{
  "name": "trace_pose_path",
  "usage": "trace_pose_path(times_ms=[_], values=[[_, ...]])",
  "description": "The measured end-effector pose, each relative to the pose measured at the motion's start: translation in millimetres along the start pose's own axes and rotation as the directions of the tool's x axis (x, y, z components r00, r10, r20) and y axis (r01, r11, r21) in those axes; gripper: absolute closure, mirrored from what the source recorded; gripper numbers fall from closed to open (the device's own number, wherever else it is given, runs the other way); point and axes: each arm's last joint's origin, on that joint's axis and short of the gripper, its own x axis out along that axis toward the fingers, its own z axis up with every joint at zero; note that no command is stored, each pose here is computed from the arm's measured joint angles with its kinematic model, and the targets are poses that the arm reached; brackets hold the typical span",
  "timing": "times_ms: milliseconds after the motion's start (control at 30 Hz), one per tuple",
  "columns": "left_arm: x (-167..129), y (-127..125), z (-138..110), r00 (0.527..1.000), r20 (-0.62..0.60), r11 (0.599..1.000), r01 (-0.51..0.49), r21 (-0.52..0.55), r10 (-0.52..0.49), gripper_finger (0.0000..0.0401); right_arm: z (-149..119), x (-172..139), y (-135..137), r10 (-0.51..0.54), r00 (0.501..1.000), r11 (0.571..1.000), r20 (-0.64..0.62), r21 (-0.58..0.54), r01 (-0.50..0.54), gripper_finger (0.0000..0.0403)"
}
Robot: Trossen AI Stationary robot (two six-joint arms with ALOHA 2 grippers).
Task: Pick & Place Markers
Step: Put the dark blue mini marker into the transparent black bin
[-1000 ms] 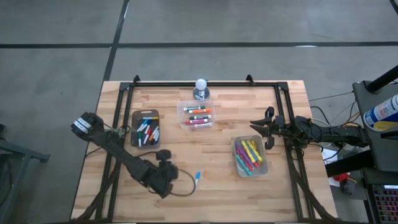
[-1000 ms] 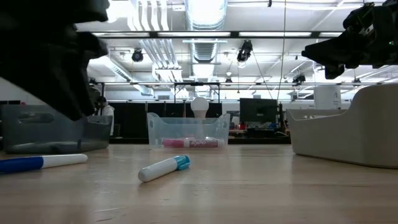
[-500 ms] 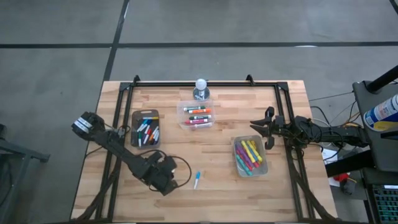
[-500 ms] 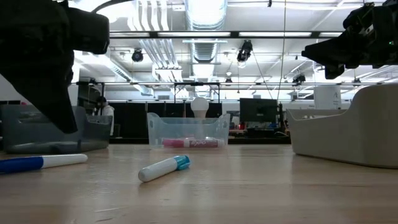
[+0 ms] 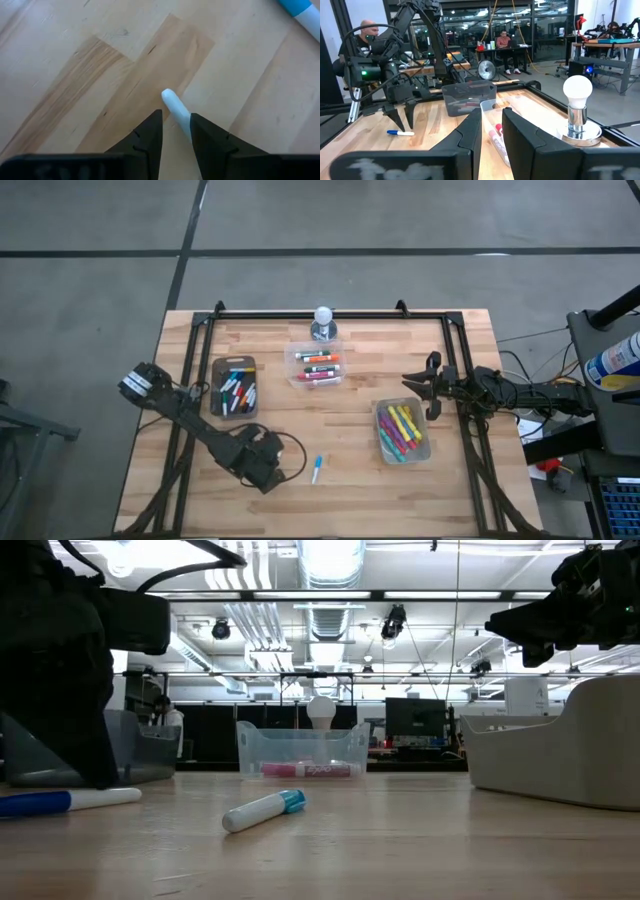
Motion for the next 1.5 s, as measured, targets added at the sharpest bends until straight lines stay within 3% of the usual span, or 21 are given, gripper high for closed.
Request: trace_pose_path(times_ms=[367,667,1000,1100,1300,1500], values=[[0.0,-5.9,2.0,0.999,0.004,0.999,0.039,-0.020,-0.039,0.0293,0.1,0.0,0.0,0.000,1.000,1.000,0.001,0.001,0.000,0.0335],[14.6,-7.3,-4.3,1.000,-0.010,0.999,-0.007,0.035,0.008,0.0297,0.1,0.0,0.0,0.000,1.000,1.000,0.001,0.000,0.000,0.0335],[14.3,-4.6,-4.1,0.999,0.015,0.976,-0.044,0.211,0.042,0.0381,0.0,0.0,0.0,0.000,1.000,1.000,0.000,0.000,0.000,0.0335],[14.5,-3.5,-3.7,0.998,0.030,0.971,-0.063,0.231,0.057,0.0382,0.0,0.0,0.0,0.000,1.000,1.000,0.000,0.001,0.000,0.0335],[3.1,0.0,0.1,0.991,-0.009,0.945,-0.123,0.302,0.132,0.0375,0.1,0.0,0.0,0.000,1.000,1.000,0.000,0.000,0.000,0.0335],[-30.2,14.8,11.3,0.971,0.030,0.913,-0.233,0.336,0.237,0.0377,0.0,0.0,0.0,0.000,1.000,1.000,0.000,0.000,0.000,0.0335]])
